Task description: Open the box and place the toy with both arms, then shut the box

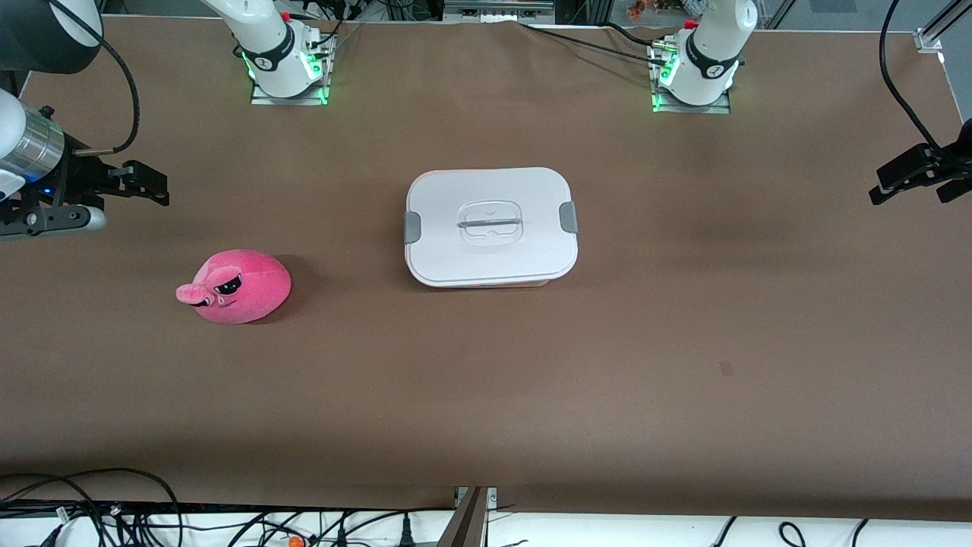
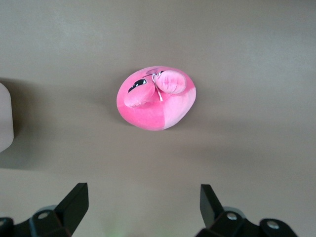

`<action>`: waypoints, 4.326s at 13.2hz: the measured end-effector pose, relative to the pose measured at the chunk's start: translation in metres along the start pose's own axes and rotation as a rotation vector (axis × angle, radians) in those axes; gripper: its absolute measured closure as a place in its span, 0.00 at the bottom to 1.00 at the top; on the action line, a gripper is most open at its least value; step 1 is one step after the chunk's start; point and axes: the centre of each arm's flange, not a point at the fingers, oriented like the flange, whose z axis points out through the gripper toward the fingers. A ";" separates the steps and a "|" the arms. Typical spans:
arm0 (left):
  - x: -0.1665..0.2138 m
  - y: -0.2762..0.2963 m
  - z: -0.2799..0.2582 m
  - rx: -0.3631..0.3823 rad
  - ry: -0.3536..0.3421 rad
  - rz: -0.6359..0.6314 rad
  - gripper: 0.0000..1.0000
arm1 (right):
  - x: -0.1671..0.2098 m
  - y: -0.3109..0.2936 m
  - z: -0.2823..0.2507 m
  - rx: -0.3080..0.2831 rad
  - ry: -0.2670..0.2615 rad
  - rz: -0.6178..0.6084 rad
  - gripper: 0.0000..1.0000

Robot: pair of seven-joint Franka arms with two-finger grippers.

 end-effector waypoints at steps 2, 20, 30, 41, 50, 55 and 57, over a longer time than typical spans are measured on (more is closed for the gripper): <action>-0.001 0.000 0.001 0.001 -0.002 0.020 0.00 | 0.000 0.000 0.000 0.000 0.000 0.001 0.00; -0.002 -0.001 -0.020 0.004 0.048 0.032 0.00 | 0.008 0.003 0.017 0.002 -0.032 0.004 0.00; -0.003 -0.002 -0.003 0.000 -0.036 0.031 0.00 | 0.008 0.002 0.022 0.004 -0.057 0.004 0.00; -0.028 0.169 0.022 -0.007 -0.131 0.350 0.00 | 0.014 0.001 0.034 0.005 -0.077 0.001 0.00; -0.069 0.375 0.147 -0.124 -0.257 0.734 0.00 | 0.027 0.005 0.067 0.010 -0.136 -0.047 0.00; -0.135 0.483 0.211 -0.046 -0.229 0.924 0.00 | 0.040 0.043 0.114 0.049 -0.189 -0.262 0.00; -0.159 0.515 0.237 -0.003 -0.203 0.956 0.00 | 0.049 0.047 0.134 0.060 -0.199 -0.333 0.00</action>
